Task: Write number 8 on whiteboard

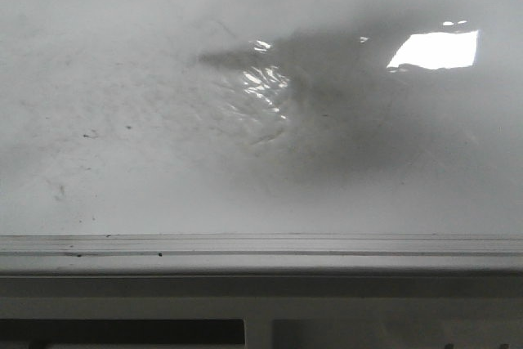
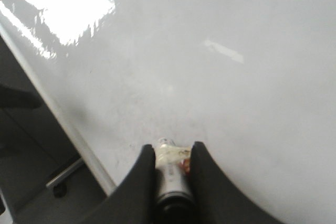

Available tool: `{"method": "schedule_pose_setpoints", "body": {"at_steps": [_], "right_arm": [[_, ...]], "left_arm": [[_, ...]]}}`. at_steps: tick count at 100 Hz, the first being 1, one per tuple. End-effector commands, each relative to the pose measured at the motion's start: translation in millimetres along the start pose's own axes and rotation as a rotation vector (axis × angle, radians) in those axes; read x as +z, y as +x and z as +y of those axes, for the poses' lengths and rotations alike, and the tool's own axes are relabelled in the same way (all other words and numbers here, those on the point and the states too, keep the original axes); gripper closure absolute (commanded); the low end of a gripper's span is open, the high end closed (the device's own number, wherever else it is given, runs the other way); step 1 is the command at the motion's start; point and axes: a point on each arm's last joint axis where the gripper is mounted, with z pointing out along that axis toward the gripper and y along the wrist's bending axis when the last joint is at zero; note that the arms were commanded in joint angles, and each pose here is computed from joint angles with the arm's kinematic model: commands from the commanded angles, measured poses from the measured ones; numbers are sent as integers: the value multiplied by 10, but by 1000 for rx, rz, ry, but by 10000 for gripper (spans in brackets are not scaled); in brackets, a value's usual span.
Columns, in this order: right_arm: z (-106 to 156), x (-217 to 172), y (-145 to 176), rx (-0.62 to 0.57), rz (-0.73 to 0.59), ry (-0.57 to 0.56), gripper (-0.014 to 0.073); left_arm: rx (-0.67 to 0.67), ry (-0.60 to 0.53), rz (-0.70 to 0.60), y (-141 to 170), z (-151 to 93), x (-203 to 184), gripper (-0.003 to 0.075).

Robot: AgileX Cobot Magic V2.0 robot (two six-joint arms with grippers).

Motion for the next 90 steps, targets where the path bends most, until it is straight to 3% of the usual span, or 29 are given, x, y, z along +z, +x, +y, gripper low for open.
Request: {"method": "schedule_pose_setpoints", "body": {"at_steps": [1, 29, 45, 64, 81, 90], "right_arm": [[-93, -70, -254, 9, -101, 48, 647], [-223, 346, -112, 18, 59, 75, 647], [-215, 189, -121, -28, 73, 88, 647], [-165, 206, 55, -10, 198, 55, 646], [-27, 387, -10, -14, 73, 10, 646], [-76, 335, -60, -2, 30, 35, 646]], "left_arm": [[-45, -9, -87, -144, 21, -10, 437], [-61, -10, -82, -138, 23, -1, 437], [-61, -10, -82, -138, 23, -1, 437], [-61, -10, -82, -138, 23, -1, 437], [-61, -10, -82, -138, 23, -1, 437], [-61, -10, -82, -138, 23, -1, 437]]}}
